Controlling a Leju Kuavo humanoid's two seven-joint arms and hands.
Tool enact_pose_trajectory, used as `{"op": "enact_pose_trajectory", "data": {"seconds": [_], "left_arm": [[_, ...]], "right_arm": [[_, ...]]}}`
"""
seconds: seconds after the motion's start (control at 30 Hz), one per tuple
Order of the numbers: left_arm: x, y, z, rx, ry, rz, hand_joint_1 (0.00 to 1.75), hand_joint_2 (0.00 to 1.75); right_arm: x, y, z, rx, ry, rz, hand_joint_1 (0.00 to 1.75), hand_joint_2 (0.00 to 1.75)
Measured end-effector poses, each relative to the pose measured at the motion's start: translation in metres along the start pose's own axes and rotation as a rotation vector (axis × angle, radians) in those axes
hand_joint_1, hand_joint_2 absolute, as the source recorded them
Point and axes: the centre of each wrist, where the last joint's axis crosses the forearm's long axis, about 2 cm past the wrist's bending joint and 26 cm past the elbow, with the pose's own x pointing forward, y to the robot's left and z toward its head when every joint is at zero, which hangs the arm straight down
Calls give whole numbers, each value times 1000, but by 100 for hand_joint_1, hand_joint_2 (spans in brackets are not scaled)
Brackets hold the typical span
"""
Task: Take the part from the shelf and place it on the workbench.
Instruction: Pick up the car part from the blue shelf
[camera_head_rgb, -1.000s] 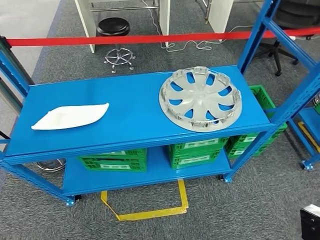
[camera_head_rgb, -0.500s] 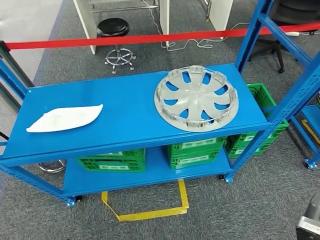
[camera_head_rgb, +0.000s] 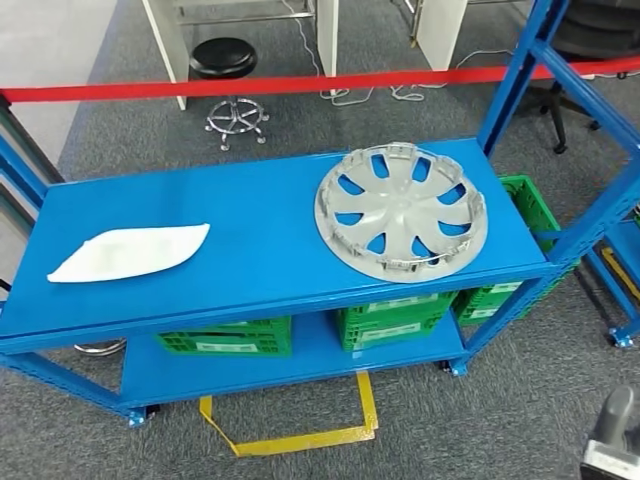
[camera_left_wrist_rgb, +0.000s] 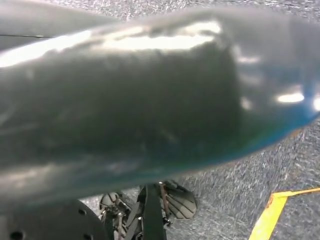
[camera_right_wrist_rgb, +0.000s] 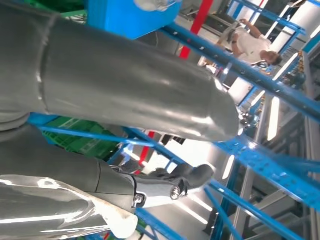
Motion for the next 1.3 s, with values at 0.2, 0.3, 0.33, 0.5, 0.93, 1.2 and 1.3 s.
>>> {"op": "enact_pose_trajectory", "data": {"seconds": [0.2,0.3,0.33,0.5,0.93,1.2,1.3], "left_arm": [[0,-1,1,-2,1,0,0,0],[-1,-1,1,-2,3,1,0,0],[-1,-2,1,-2,2,1,0,0],[0,-2,1,-2,3,1,0,0],[3,-1,-1,-58,26,-31,0,0],[8,-2,-4,-126,18,-87,0,0],[9,-2,-5,-138,15,-106,0,0]], "right_arm": [[0,-1,1,4,0,1,0,0],[0,-1,1,4,0,0,0,0],[0,-1,0,4,-1,-1,0,0],[0,-1,3,12,2,-3,0,0],[-21,8,-2,178,119,-6,0,0],[-61,19,-31,274,171,51,0,0],[-64,31,-49,300,160,60,0,0]]}}
